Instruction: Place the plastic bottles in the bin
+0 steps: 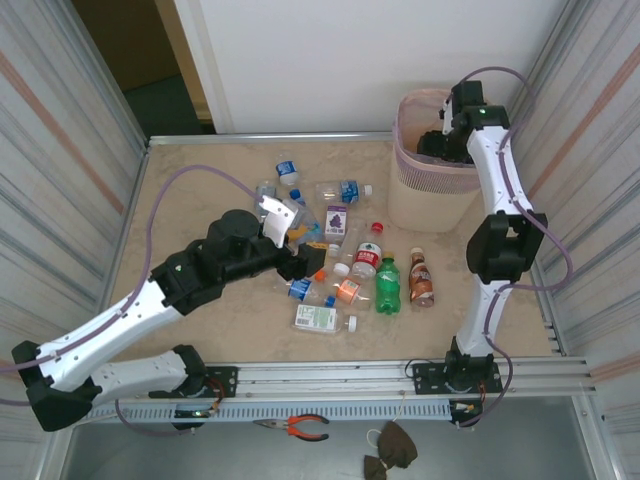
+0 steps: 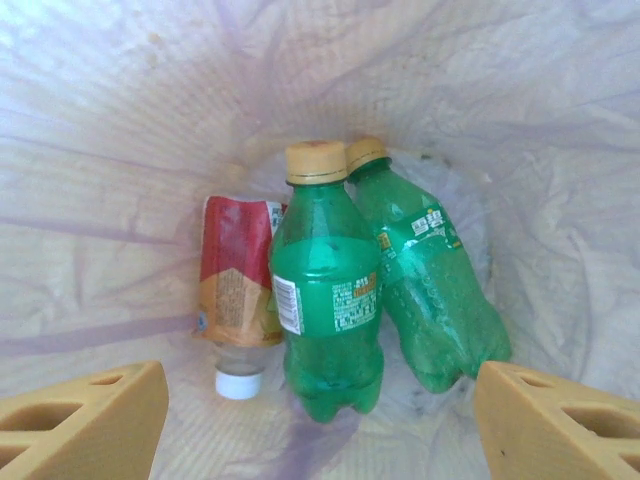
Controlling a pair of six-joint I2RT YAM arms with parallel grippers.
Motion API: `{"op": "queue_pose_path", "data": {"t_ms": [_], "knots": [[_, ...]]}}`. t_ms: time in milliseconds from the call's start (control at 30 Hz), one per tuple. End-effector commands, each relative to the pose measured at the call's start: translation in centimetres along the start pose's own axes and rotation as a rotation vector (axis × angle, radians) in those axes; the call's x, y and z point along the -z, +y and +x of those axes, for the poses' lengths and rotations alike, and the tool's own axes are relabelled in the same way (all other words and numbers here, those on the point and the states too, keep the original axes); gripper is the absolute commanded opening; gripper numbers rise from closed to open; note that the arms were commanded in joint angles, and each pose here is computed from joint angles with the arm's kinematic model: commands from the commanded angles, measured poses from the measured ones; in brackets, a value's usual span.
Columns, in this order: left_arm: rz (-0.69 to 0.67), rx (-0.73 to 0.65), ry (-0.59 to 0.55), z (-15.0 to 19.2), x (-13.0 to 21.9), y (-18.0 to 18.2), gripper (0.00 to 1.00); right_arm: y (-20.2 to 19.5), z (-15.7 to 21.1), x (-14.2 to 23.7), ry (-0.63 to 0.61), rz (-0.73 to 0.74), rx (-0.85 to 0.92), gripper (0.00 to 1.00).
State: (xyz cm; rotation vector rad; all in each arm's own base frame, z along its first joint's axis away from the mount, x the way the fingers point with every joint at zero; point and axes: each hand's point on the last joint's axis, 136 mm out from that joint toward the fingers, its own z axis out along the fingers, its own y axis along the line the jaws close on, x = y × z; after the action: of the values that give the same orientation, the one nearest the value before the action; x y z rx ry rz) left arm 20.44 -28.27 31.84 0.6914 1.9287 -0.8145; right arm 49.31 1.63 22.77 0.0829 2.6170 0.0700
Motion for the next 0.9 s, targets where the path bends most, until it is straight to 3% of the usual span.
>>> {"op": "queue_pose_path", "data": {"t_ms": [0, 267, 633, 867], "knots": [[-0.017, -0.001, 0.039, 0.3, 0.1, 0.8, 0.74, 0.0, -1.1, 5.1, -0.087, 0.013, 0.015, 0.79], [0.004, -0.115, 0.202, 3.1, -0.4, 2.7, 0.73, 0.0, -2.1, 10.8, -0.207, 0.025, 0.031, 0.8], [0.252, -0.465, 0.486, 8.2, -1.8, 1.2, 0.67, 1.1, -1.3, 18.4, -0.352, -0.026, 0.032, 0.81], [0.367, -0.75, 0.586, 12.0, -2.3, 1.0, 0.74, 1.7, 0.8, 21.8, -0.427, -0.064, 0.031, 0.81]]}}
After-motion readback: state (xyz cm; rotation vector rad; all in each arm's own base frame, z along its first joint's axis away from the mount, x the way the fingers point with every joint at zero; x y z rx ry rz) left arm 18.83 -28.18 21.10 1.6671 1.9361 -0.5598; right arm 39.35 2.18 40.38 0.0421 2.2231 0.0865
